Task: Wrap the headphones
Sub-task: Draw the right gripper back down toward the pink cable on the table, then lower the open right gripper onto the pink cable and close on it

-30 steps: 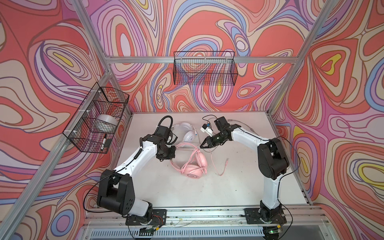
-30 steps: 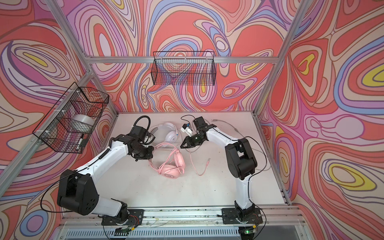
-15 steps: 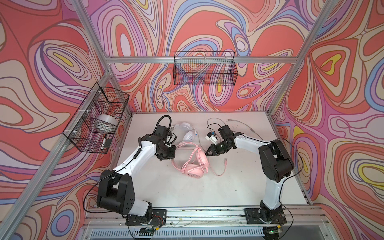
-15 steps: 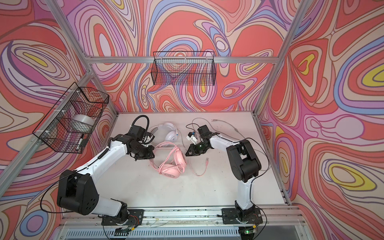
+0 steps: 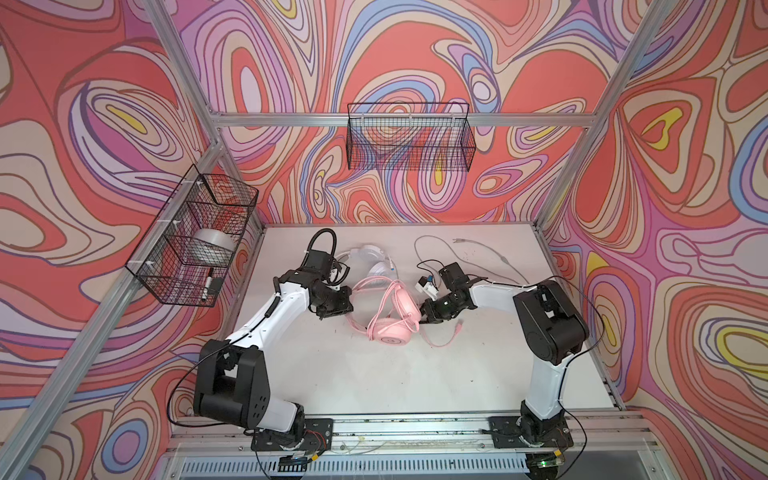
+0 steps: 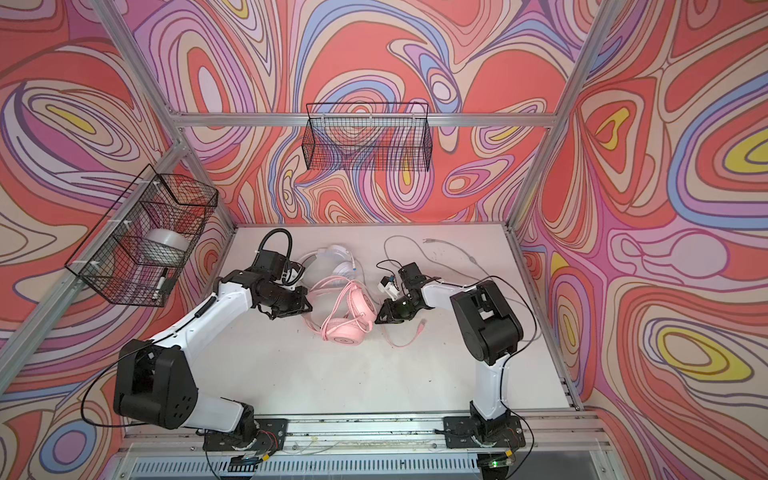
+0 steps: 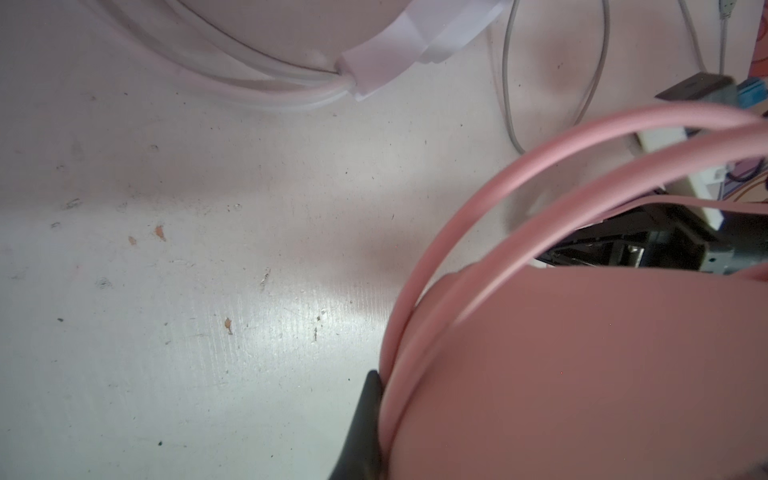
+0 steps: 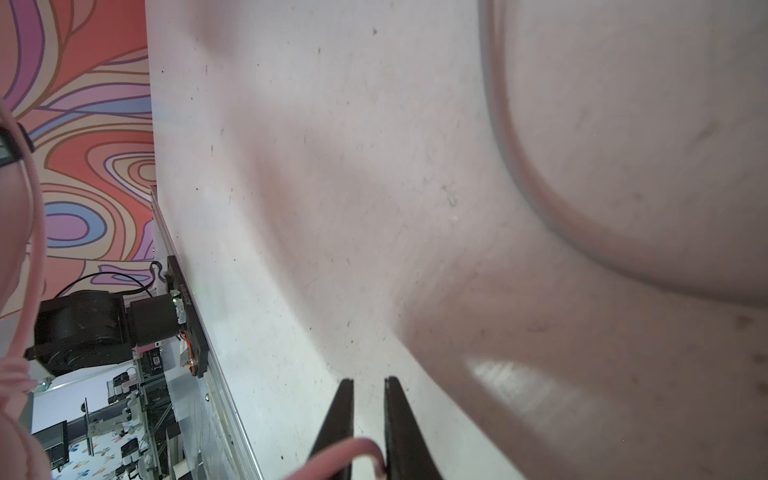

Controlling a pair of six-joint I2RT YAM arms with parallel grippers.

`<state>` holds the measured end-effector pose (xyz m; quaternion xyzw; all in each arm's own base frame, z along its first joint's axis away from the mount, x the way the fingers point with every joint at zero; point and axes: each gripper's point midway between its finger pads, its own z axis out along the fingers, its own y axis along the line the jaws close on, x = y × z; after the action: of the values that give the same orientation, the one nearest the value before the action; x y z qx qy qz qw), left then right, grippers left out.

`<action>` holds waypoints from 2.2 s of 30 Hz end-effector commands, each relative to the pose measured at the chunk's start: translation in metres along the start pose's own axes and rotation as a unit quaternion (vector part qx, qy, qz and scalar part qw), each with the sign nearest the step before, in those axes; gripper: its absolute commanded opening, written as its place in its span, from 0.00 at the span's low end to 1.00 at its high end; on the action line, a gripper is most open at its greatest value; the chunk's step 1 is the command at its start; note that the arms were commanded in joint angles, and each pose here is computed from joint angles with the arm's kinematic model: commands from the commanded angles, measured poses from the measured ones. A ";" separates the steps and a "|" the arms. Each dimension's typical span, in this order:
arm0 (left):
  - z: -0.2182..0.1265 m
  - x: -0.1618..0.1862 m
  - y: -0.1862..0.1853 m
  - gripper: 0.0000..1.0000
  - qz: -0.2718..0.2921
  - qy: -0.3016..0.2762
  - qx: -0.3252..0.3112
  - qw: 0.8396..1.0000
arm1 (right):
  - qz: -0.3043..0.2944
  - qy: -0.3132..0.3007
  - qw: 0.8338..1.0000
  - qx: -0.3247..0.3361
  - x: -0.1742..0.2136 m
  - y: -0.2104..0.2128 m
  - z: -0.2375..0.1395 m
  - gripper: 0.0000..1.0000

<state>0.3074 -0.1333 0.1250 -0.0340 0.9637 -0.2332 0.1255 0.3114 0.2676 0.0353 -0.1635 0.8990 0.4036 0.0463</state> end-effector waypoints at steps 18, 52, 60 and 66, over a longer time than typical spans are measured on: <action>-0.014 -0.041 -0.013 0.00 -0.116 -0.069 0.087 0.987 | 0.021 0.007 1.000 -0.007 0.022 -0.006 0.002 0.18; -0.028 -0.049 0.000 0.00 -0.180 -0.107 0.101 0.973 | 0.029 0.017 0.999 0.035 0.041 -0.019 -0.003 0.28; -0.029 -0.049 0.002 0.00 -0.184 -0.109 0.101 0.972 | 0.031 0.028 0.998 0.050 0.051 -0.025 -0.002 0.30; -0.028 -0.048 0.004 0.00 -0.189 -0.109 0.097 0.971 | 0.032 0.030 0.998 0.050 0.051 -0.026 -0.002 0.32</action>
<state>0.3407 -0.1067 0.1368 -0.2306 0.9094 -0.3055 0.1626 0.2825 0.2527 0.0250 -0.1546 0.9056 0.3933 0.0345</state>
